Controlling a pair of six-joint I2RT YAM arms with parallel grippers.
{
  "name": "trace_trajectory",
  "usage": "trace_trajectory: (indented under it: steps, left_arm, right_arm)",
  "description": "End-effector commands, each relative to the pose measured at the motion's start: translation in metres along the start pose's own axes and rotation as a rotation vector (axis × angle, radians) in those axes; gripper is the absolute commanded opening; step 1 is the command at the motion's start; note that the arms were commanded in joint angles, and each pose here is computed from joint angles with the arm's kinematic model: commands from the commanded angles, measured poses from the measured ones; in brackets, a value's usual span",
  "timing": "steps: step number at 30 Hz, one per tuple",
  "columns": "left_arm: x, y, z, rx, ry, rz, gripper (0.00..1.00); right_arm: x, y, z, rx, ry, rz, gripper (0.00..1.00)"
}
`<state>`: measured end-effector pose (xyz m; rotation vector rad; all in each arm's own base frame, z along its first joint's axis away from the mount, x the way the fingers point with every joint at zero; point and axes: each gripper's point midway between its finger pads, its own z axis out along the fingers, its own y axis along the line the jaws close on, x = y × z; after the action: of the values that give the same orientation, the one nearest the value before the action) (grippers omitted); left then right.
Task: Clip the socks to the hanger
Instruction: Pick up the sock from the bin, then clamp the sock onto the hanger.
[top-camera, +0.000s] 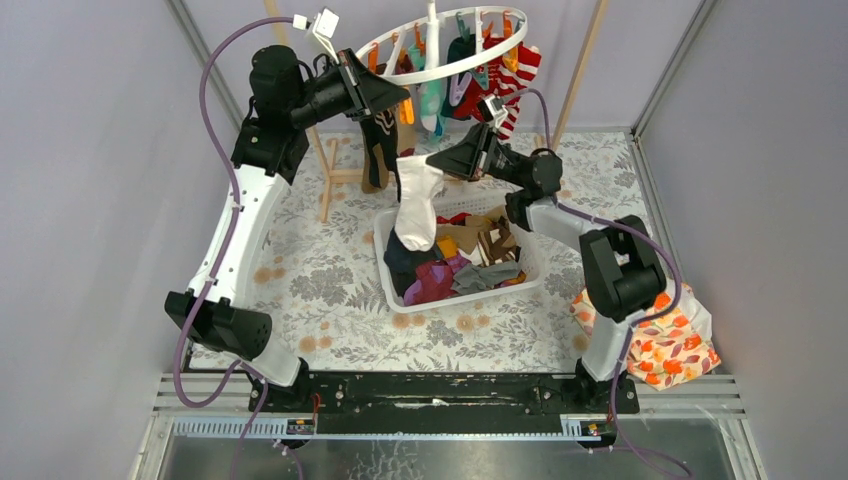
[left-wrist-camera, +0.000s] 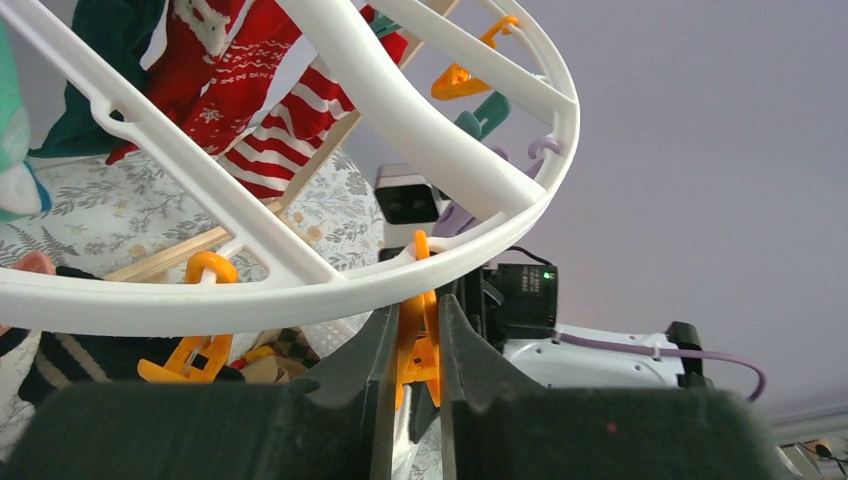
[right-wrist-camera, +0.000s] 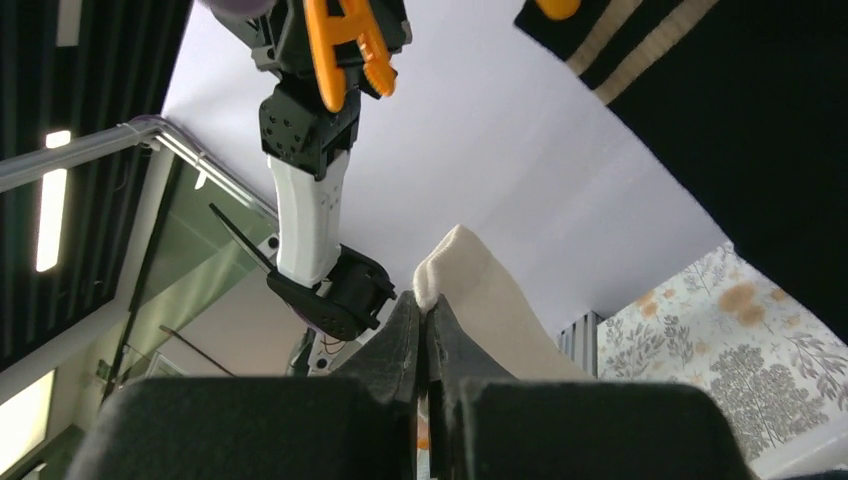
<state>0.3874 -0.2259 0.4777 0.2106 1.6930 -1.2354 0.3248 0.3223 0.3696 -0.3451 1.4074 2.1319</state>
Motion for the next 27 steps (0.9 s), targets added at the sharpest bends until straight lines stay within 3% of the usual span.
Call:
trace_trajectory:
  steps: [1,27]
  left_arm:
    - [-0.006,-0.03,-0.005,0.121,-0.006,0.037,0.0]
    - [-0.003,-0.024,-0.008,0.147,0.017,0.055,0.0]
  right_arm:
    - [-0.01,0.043,0.015,-0.179,0.005,-0.127,0.0]
    - [-0.032,0.051,0.047,-0.286,0.136,-0.142,0.0]
